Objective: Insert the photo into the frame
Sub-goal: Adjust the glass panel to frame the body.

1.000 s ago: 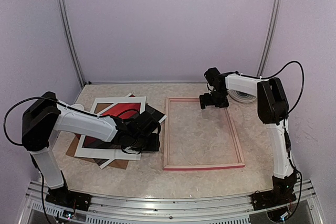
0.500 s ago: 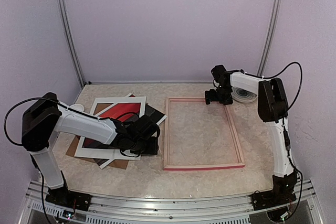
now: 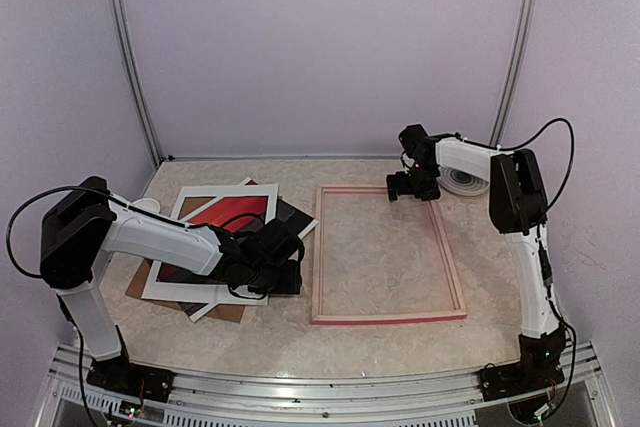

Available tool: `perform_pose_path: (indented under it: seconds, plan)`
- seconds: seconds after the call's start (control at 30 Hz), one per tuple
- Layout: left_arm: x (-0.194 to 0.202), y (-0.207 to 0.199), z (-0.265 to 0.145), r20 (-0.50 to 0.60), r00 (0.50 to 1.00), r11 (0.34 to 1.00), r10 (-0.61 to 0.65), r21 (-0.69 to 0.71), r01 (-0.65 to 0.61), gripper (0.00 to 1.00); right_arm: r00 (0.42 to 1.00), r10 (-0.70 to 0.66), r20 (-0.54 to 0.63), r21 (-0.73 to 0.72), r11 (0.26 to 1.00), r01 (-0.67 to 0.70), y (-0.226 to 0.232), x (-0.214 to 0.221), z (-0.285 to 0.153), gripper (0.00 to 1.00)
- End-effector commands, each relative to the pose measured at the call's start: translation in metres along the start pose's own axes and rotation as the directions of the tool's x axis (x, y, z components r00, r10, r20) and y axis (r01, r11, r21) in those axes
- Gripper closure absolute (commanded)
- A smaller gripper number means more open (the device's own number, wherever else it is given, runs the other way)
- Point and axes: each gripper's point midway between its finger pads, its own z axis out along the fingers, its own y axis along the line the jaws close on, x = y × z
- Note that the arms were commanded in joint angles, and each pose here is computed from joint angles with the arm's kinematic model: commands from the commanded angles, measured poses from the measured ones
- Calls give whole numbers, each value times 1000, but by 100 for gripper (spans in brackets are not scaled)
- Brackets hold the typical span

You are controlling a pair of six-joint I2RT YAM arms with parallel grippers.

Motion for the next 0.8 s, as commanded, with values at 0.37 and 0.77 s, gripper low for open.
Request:
perform_pose_path:
  seconds: [0.37,0.77]
  plan:
    - [-8,-9,-7,28,1000,999,6,34,-7,44,995,-85,-58,-132,988,77,25,136,-155,1]
    - [-18,-28,-19,24,998,995,61,74,-62,43,996,28,-90,-71,997,-34,1,218,-218,2]
